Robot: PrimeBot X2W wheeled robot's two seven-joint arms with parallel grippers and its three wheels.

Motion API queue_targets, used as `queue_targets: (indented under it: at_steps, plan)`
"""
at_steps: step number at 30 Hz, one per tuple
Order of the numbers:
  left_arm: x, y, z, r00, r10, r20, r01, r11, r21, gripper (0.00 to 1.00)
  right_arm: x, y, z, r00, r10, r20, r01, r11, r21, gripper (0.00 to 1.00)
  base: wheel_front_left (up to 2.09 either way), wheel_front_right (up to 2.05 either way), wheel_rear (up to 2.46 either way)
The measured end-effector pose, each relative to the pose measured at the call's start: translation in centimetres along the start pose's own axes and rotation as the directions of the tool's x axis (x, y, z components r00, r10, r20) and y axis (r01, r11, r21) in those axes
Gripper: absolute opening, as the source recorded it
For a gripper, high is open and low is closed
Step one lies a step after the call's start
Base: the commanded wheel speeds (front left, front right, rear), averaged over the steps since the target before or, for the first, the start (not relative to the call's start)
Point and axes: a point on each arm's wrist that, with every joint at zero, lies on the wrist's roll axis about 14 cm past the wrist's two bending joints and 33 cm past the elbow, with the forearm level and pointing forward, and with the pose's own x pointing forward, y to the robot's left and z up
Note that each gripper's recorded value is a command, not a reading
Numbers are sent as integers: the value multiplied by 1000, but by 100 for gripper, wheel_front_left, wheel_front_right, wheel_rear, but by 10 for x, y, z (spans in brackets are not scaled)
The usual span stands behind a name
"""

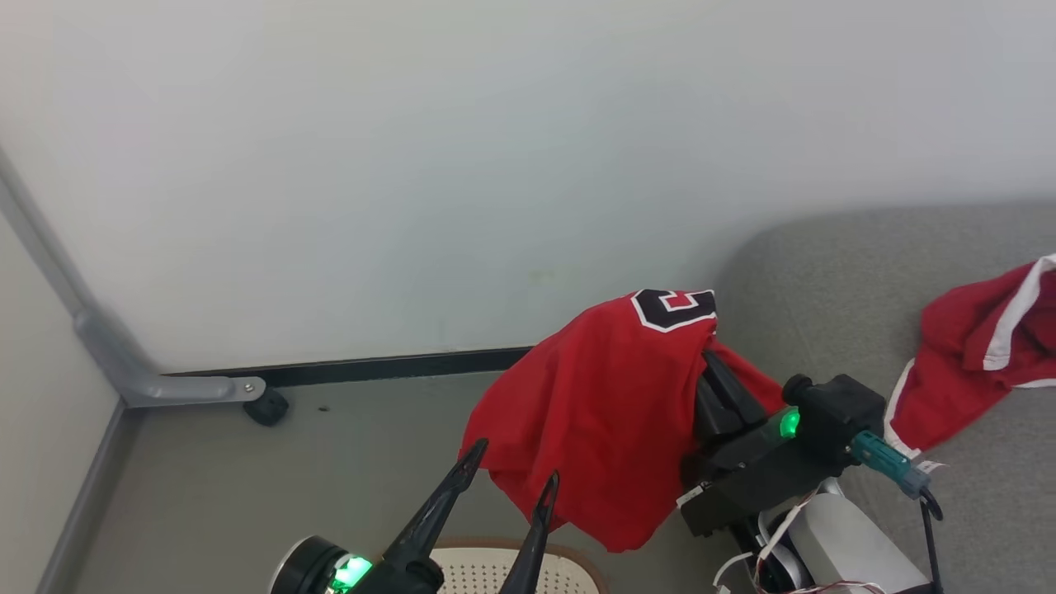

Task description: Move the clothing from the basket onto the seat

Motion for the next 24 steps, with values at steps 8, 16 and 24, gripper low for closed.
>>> queue_targets:
  at_steps: [8, 16, 24]
  plan:
    - [9, -21, -19, 996, -69, -50, 67, 997, -41, 100, -31, -53, 21, 987, -154, 44, 157, 985, -67, 0, 0, 0, 0]
    - [24, -49, -37, 980, -177, -89, 169, 982, -87, 100, -75, -106, 42, 942, -324, 83, 333, 934, -132, 0, 0, 0, 0]
    - [32, -71, -61, 954, -259, -150, 242, 963, -122, 100, -116, -144, 47, 883, -461, 85, 469, 867, -167, 0, 0, 0, 0]
